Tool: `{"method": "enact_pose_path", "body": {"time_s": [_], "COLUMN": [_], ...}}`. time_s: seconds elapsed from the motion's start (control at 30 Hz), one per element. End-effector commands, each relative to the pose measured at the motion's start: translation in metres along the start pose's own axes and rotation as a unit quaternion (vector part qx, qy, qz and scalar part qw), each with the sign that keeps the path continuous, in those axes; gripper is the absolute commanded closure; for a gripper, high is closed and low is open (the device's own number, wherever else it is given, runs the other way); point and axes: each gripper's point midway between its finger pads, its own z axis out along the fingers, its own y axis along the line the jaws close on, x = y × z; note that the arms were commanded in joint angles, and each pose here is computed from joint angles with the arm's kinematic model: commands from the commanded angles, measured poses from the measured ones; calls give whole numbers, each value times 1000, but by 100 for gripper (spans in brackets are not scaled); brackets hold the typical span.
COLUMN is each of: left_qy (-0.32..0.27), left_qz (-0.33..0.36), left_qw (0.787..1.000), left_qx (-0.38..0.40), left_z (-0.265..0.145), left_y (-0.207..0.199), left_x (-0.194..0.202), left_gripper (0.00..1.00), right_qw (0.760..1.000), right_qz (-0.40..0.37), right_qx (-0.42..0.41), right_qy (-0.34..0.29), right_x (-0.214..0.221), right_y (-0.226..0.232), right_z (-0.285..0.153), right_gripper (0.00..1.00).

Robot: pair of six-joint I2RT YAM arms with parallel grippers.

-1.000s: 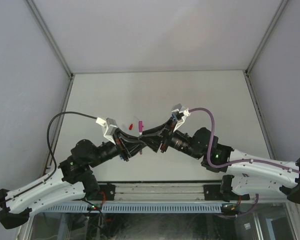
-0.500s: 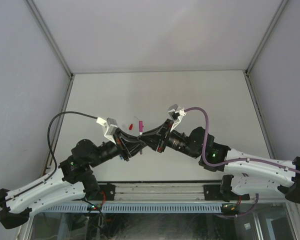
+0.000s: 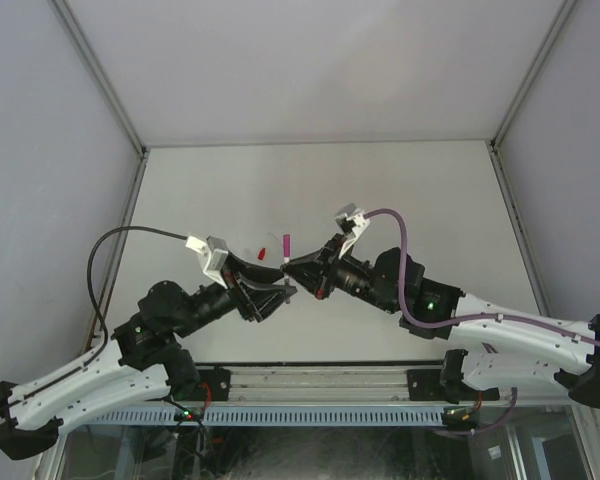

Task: Insert the pens into the pen caps
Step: Place the pen at the center of the board.

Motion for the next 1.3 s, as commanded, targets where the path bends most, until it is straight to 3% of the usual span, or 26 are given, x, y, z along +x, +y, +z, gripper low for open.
{"method": "enact_pose_path", "body": {"time_s": [0.0,0.33,0.53,0.7,0.87,1.27], "left_qy": [-10,22,28,54,76,103], "left_qz": [26,24,-2,-1,20,62], "left_qw": [998,977,961,941,926,910], "left_qx": [-59,-209,-275,-333,-369,-397], "left_z": [-6,-25,-46,-62,-76,-98], "left_y": [17,71,106,131,139,149], "left_x": [-16,-24,-27,-25,-27,-17], "left_gripper": [37,24,18,11,1,0], "right_qw": [997,979,961,942,917,830], "right_qz": [-18,-27,5,43,60,76], "right_qx": [71,192,255,282,310,443], "right_qy": [-11,70,108,176,243,330], "right_x": [-29,-21,-7,20,53,96], "right_y": [-17,-76,-119,-153,-183,-277], "right_z": [1,4,4,12,21,16], "right_gripper": [100,100,100,100,100,100]}}
